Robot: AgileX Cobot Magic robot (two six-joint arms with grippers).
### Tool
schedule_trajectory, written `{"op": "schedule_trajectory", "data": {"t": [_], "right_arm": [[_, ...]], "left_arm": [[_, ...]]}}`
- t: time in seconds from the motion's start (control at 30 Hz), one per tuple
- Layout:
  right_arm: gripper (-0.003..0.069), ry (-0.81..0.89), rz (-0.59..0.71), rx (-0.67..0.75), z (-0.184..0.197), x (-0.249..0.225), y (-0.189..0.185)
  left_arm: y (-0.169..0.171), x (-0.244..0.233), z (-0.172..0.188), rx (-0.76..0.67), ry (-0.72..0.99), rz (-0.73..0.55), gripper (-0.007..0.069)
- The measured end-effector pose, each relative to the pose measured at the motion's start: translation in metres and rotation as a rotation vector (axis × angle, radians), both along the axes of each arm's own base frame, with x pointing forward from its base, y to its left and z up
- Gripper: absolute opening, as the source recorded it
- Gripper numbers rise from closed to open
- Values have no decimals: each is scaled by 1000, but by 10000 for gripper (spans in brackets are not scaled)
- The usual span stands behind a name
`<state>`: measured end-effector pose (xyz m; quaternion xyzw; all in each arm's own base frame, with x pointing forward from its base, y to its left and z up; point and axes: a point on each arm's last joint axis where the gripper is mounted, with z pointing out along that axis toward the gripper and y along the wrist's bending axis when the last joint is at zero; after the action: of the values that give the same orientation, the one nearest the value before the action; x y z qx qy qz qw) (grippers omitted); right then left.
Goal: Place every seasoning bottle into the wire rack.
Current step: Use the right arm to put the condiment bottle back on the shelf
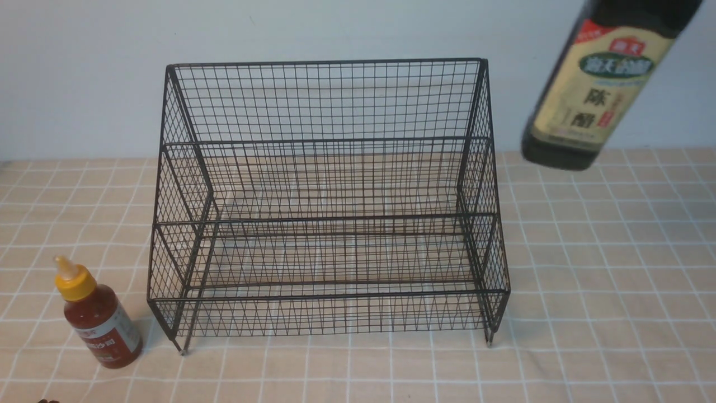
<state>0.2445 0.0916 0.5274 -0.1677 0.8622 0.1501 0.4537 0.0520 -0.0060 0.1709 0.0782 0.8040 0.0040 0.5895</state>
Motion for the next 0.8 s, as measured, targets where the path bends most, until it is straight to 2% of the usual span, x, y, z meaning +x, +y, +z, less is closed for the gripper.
{"op": "schedule_trajectory", "data": {"t": [0.13, 0.27, 0.43, 0.63, 0.8], "right_arm": [[330, 14, 121, 15, -3, -1, 21], [330, 22, 178, 1, -15, 11, 44], [330, 20, 194, -25, -35, 37, 68], [330, 5, 171, -24, -54, 67, 81], [329, 57, 171, -42, -75, 85, 90]], "left_arm": [[0, 0, 0, 0, 0, 0, -7], [0, 0, 0, 0, 0, 0, -7], [0, 0, 0, 0, 0, 0, -7], [0, 0, 0, 0, 0, 0, -7], [0, 0, 0, 0, 0, 0, -7]]}}
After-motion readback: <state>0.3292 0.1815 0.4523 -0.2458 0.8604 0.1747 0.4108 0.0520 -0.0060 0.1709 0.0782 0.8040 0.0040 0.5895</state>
